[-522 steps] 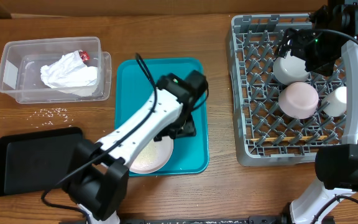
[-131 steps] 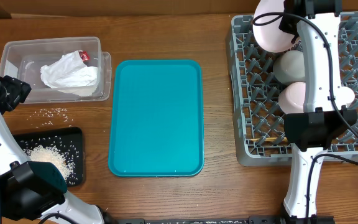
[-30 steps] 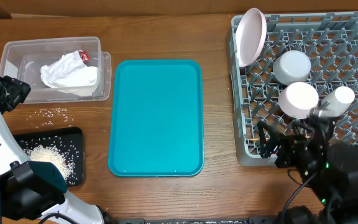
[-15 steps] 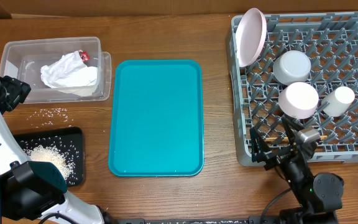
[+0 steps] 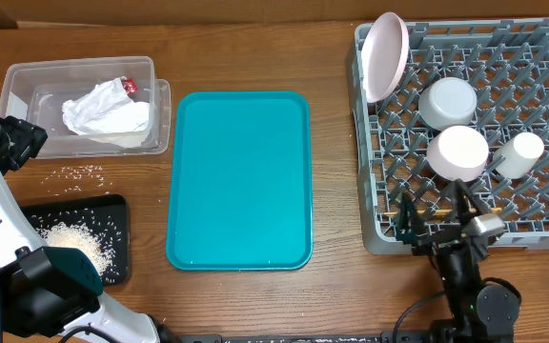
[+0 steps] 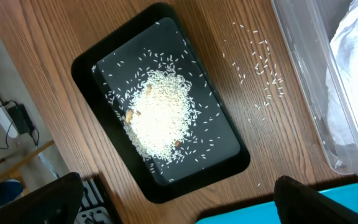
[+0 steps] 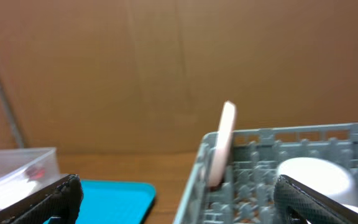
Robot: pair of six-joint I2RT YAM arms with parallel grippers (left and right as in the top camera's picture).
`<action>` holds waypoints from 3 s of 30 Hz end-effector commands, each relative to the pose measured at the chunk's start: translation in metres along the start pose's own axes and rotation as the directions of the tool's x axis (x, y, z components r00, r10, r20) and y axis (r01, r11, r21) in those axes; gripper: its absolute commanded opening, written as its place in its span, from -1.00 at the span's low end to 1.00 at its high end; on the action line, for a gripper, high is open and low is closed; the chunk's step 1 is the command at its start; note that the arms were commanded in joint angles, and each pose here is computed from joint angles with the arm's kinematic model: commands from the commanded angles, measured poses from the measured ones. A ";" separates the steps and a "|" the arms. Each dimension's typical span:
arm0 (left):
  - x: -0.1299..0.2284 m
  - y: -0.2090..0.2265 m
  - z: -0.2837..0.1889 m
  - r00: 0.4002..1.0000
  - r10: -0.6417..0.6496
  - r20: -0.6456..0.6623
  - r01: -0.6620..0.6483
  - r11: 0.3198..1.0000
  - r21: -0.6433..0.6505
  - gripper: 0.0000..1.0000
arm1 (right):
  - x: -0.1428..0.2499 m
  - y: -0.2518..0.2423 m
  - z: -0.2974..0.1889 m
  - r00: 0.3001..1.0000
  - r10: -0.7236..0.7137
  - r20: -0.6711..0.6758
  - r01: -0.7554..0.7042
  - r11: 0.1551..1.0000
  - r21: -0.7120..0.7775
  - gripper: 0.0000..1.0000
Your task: Sort waste into correct bins and load items into the dishwasher
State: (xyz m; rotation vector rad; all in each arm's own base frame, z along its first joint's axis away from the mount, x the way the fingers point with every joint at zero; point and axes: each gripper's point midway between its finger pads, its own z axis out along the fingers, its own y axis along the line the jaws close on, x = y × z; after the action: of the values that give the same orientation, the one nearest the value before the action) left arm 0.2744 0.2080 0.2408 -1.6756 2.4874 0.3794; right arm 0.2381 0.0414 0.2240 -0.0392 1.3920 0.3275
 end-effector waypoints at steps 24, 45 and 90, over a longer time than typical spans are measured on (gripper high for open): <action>-0.002 0.004 -0.007 1.000 -0.007 0.023 0.007 1.000 0.004 1.00 | 0.044 -0.058 -0.013 0.986 0.006 -0.164 0.039 0.962 0.269 0.99; -0.002 0.004 -0.007 1.000 -0.007 0.023 0.007 1.000 0.004 1.00 | 0.044 -0.058 -0.013 0.986 0.006 -0.164 0.039 0.962 0.269 1.00; 0.176 -0.038 0.044 0.801 0.409 0.436 -0.560 0.769 0.309 1.00 | 0.044 -0.058 -0.013 0.986 0.006 -0.164 0.039 0.962 0.269 1.00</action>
State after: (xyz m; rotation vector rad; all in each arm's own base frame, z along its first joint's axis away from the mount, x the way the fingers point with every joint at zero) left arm 0.2511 0.0569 0.1557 -0.7672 2.4796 0.1427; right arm 0.2463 -0.0067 0.1712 0.1512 1.5938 0.1259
